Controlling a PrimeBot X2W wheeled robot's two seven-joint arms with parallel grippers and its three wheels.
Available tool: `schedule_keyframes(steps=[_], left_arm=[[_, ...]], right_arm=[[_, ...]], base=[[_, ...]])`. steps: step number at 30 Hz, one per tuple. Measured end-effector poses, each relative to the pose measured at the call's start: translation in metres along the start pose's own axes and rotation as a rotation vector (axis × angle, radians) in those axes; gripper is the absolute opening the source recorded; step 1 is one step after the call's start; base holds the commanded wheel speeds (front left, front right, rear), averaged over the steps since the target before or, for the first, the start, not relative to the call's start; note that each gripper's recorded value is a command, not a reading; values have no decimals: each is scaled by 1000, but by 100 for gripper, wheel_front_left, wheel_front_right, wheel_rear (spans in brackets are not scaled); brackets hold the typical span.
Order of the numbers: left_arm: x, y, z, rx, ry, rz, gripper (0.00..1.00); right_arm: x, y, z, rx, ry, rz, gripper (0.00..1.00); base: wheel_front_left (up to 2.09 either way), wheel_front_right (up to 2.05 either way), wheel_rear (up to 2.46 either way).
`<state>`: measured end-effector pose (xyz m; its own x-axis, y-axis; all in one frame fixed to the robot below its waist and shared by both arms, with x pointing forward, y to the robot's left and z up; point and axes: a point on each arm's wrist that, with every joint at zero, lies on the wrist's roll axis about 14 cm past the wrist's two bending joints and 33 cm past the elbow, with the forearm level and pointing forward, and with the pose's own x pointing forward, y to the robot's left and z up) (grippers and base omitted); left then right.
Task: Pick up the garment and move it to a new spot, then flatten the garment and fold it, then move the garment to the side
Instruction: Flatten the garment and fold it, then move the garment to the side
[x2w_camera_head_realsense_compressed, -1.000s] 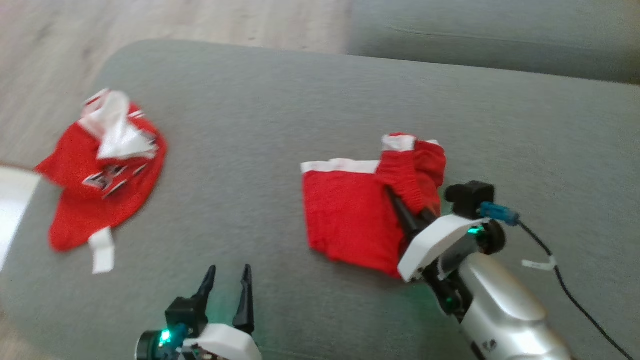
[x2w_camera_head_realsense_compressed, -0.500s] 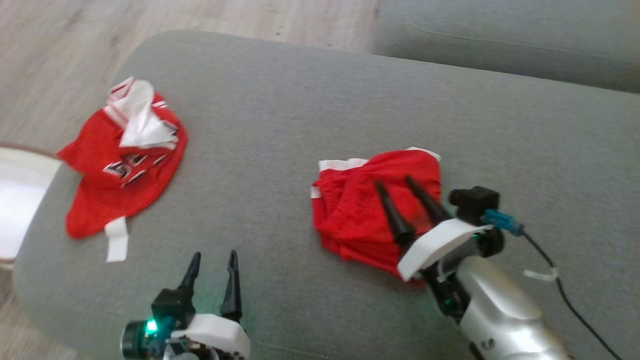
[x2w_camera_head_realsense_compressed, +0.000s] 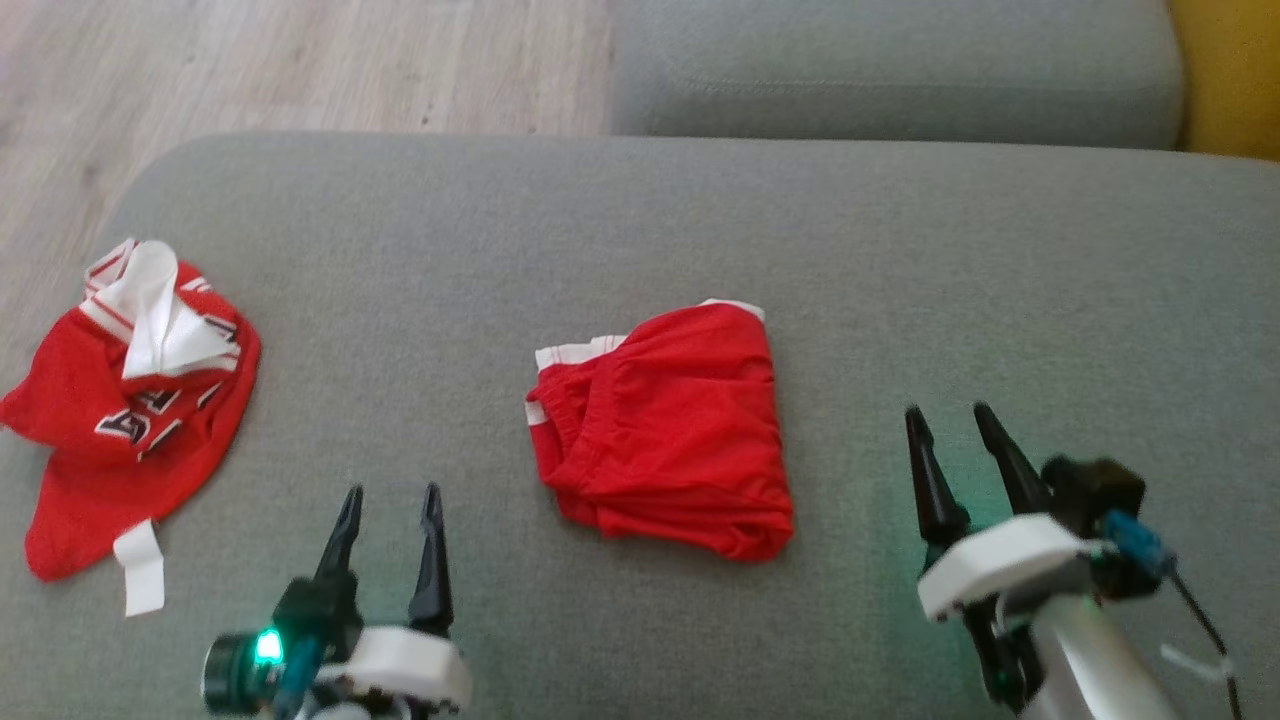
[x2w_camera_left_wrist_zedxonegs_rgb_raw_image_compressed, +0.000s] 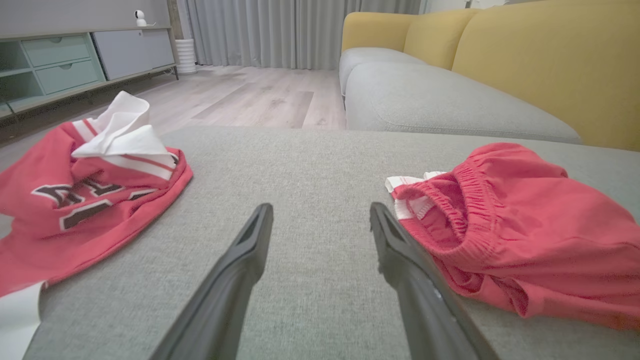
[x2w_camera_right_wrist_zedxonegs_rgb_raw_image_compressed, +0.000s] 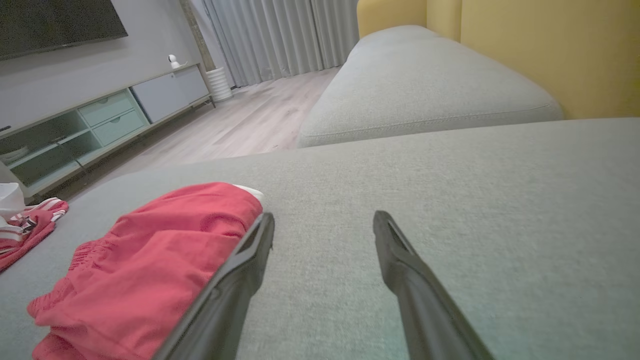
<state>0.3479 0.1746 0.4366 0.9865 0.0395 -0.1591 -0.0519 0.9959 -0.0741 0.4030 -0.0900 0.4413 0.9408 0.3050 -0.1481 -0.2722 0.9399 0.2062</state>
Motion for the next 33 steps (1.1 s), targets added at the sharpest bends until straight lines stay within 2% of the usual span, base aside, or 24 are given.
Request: schedule_keyframes(steps=[10, 18, 25, 29, 33], left_arm=[[-33, -3, -31, -1, 73, -8, 100], [-34, -11, -28, 6, 65, -34, 100], [-32, -15, -25, 9, 57, -43, 100], [-35, -9, -29, 4, 71, -23, 100], [-38, 4, -33, -5, 89, 20, 100]], right_arm=[[-41, -9, -26, 6, 47, -52, 100], [-41, -1, -31, 9, 61, -29, 100], [-5, 31, -19, -10, 53, 85, 100], [24, 55, -26, -42, 106, 170, 100], [48, 66, -41, -70, 181, 208, 100]], base=[[0, 0, 0], [0, 0, 0], [0, 0, 0], [0, 0, 0], [0, 0, 0]])
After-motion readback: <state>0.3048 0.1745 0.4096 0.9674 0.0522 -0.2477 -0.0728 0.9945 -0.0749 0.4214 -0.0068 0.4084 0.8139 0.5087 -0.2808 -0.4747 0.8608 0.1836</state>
